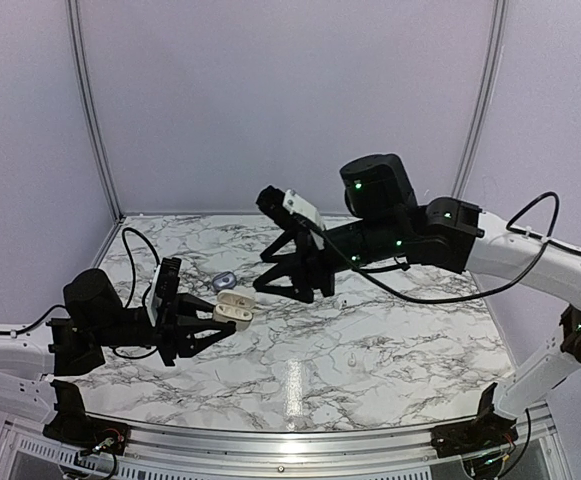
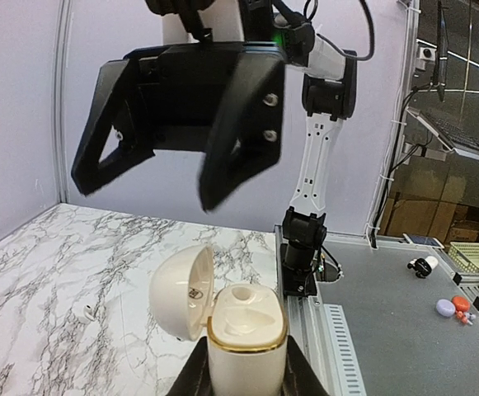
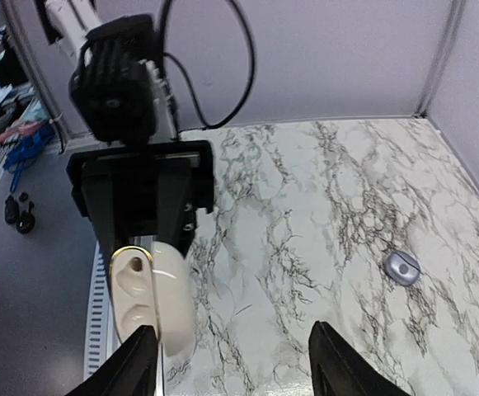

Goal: Insert the wireless bluetooth earbuds into the charging case
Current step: Pass from the right arm to the left, then pick up the left earbud from the center of the board.

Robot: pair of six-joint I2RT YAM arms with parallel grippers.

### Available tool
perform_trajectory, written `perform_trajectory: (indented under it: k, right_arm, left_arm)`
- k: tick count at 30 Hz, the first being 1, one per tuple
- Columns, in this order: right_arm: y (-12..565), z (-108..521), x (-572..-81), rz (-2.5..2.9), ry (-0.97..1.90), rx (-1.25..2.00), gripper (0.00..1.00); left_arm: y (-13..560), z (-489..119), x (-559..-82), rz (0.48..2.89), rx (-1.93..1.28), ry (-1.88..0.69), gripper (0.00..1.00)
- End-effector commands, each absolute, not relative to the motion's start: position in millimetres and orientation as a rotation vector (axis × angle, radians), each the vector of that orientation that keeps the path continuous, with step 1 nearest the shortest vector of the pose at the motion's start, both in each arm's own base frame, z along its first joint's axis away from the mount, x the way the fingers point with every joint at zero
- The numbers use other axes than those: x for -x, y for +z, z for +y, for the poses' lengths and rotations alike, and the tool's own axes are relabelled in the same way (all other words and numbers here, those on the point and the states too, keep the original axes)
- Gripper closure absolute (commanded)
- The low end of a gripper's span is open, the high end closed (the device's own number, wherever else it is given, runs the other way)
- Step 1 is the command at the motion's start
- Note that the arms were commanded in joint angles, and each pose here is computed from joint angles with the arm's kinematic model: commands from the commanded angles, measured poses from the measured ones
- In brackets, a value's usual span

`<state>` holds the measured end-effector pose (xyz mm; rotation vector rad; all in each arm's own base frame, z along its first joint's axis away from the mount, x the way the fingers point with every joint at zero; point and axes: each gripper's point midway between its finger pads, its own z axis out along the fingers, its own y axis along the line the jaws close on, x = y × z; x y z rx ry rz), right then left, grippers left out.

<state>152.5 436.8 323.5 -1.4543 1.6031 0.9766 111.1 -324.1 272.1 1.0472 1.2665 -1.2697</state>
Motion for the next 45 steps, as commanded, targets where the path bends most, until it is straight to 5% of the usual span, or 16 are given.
perform_trajectory:
  k: [1,8,13,18,31,45]
  right_arm:
    - [353,398,-189,1.631,1.011,1.196,0.35]
    - [262,335,-224,2.026,0.855,0.887,0.37]
    - [156,296,-210,2.388,0.679,0.769,0.45]
    - [118,270,-200,2.493,0.59,0.662,0.46]
    - [101,245,-287,2.471,0.426,0.476,0.48]
    - [60,254,-215,2.625,0.47,0.602,0.53]
  left_arm:
    - [275,-320,-114,1.261,-1.006,-1.259,0.97]
    - [272,-317,-117,1.263,-0.972,-1.255,0.97]
    - [265,-318,-117,1.265,-0.973,-1.265,0.97]
    - [264,-315,-116,1.252,-0.971,-1.26,0.97]
    - [262,-315,-122,1.273,-0.943,-1.238,0.96]
    - [254,-316,-124,1.289,-0.95,-1.223,0.96]
